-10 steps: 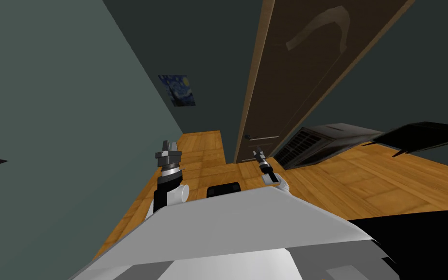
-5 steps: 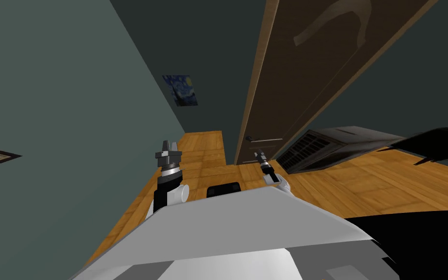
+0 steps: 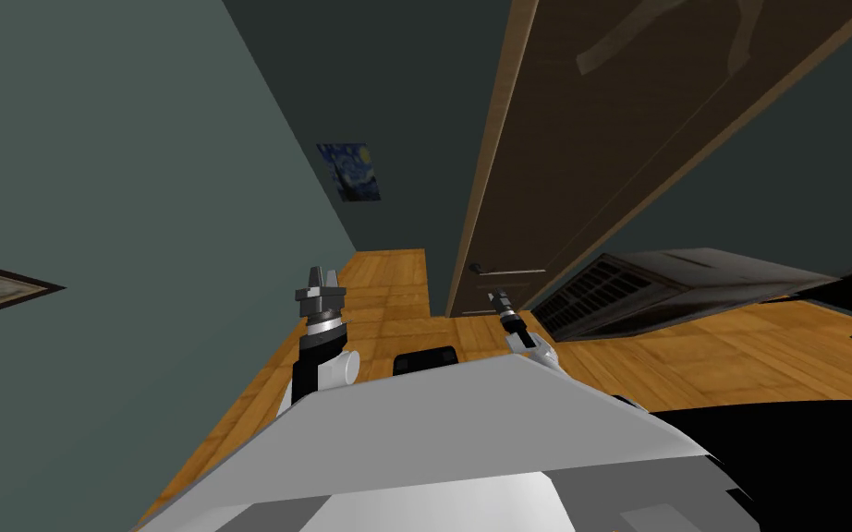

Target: Pull the door open

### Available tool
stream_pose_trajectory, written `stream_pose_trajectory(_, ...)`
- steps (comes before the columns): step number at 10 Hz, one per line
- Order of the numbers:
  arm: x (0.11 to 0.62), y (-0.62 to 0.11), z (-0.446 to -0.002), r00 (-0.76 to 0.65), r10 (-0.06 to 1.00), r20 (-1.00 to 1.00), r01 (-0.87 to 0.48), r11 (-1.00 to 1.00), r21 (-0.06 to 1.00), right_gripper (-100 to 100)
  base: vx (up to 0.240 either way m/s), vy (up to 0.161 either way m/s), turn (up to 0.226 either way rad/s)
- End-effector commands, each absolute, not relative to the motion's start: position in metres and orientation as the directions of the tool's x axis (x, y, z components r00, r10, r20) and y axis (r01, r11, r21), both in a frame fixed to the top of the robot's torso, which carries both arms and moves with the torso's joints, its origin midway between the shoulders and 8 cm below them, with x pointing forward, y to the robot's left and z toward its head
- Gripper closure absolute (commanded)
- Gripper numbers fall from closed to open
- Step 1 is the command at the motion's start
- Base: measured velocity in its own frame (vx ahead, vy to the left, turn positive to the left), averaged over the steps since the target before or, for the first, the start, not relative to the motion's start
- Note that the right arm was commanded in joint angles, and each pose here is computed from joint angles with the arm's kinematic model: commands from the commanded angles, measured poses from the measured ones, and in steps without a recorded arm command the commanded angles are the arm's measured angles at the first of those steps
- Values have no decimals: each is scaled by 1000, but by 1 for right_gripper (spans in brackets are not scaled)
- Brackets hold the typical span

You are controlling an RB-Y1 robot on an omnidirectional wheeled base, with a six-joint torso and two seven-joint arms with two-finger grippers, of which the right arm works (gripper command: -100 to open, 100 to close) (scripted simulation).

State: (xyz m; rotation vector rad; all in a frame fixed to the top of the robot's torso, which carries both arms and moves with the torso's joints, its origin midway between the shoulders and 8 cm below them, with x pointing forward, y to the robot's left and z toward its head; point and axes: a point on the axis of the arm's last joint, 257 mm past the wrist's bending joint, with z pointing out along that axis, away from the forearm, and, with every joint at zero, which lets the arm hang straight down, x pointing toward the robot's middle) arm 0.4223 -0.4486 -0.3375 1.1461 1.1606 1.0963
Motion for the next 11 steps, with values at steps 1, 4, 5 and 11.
stream_pose_trajectory(1,420,-455,-343,94,991,-96,-23,99,995,-100,35,-62,77)
stream_pose_trajectory(4,414,-471,-355,113,988,-102,12,101,995,-100,41,-65,79)
stream_pose_trajectory(5,416,-468,-352,109,989,-100,5,101,995,-100,19,-28,15)
stream_pose_trajectory(11,428,-466,-354,135,986,-99,9,99,995,-100,195,-54,42)
